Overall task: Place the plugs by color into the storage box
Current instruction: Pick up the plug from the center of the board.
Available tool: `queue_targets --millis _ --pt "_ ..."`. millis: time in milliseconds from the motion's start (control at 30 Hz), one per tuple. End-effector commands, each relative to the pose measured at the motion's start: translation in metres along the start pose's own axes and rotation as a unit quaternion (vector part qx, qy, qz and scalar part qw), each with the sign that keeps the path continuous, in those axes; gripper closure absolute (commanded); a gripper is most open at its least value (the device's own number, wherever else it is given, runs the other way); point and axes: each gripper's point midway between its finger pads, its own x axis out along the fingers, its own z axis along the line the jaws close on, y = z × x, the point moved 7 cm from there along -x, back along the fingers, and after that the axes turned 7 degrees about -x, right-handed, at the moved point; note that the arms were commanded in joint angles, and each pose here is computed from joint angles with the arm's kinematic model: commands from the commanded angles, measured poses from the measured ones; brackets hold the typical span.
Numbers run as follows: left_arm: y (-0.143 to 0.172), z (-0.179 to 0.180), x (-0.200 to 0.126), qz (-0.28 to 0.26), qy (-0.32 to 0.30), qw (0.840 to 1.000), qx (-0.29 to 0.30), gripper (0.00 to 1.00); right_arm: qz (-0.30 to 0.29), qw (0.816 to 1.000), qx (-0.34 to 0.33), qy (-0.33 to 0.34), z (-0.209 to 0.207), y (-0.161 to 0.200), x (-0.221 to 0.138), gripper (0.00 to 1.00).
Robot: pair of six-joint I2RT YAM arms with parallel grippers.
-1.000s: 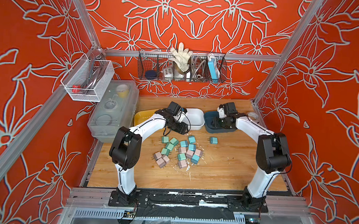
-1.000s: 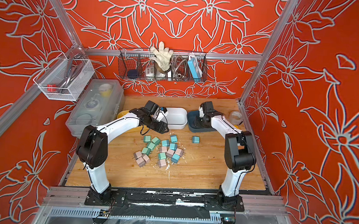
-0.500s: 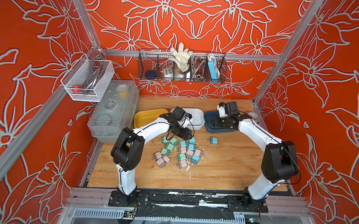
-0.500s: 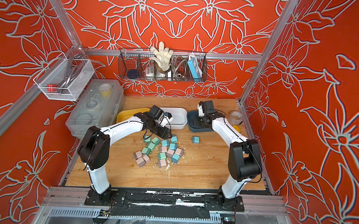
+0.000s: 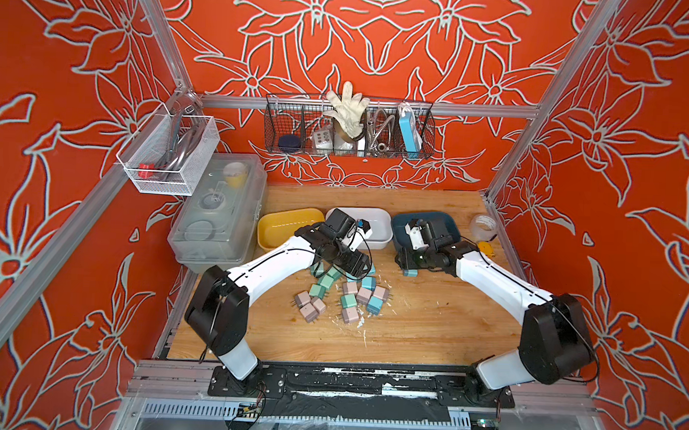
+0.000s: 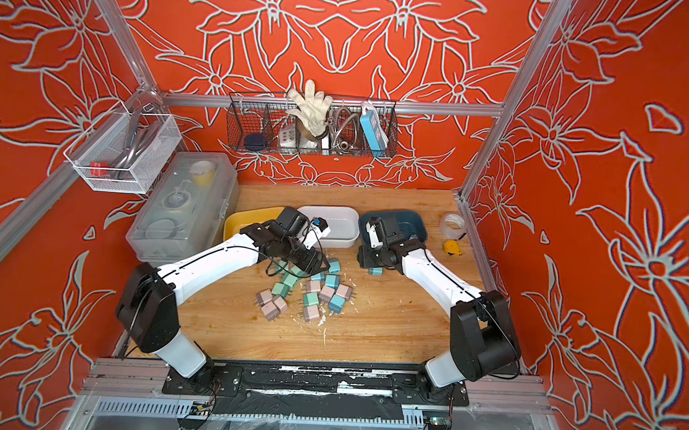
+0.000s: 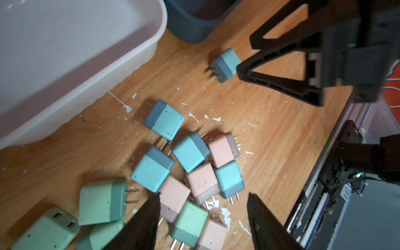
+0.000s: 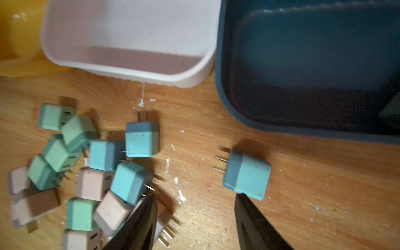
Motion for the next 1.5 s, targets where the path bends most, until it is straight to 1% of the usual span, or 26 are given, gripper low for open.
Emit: queue_targets --millis 0,100,167,300,400,633,1100,1467 --pt "0.017 -0.003 -0.006 0.004 -0.021 0.999 0.024 0.35 0.013 0.999 0.016 0.039 -0.011 0.014 0.008 0.32" --pt "0.020 -0.007 -0.009 -0.001 -0.048 0.998 0.051 0.35 0.011 0.998 0.018 0.054 -0.015 0.016 0.015 0.30" --pt "0.018 -0.013 -0.012 -0.004 -0.041 0.997 0.057 0.35 0.012 0.998 0.015 0.063 -0.017 0.013 0.021 0.28" --pt "0.019 -0.016 -0.019 -0.011 -0.049 0.997 0.063 0.35 0.021 0.996 0.007 0.087 -0.023 0.011 0.033 0.25" --pt "0.018 -0.018 -0.024 -0.024 -0.053 0.996 0.074 0.34 0.038 0.994 0.001 0.106 -0.028 0.013 0.042 0.24" --pt "0.017 -0.021 -0.032 -0.041 -0.051 0.994 0.084 0.34 0.046 0.994 0.005 0.100 -0.029 0.012 0.054 0.25" --pt "0.017 -0.024 -0.038 -0.052 -0.045 0.994 0.087 0.34 0.059 0.994 0.012 0.092 -0.030 0.018 0.063 0.36" --pt "0.017 -0.024 -0.038 -0.051 -0.041 0.994 0.087 0.34 0.055 0.995 0.005 0.087 -0.029 0.021 0.050 0.44"
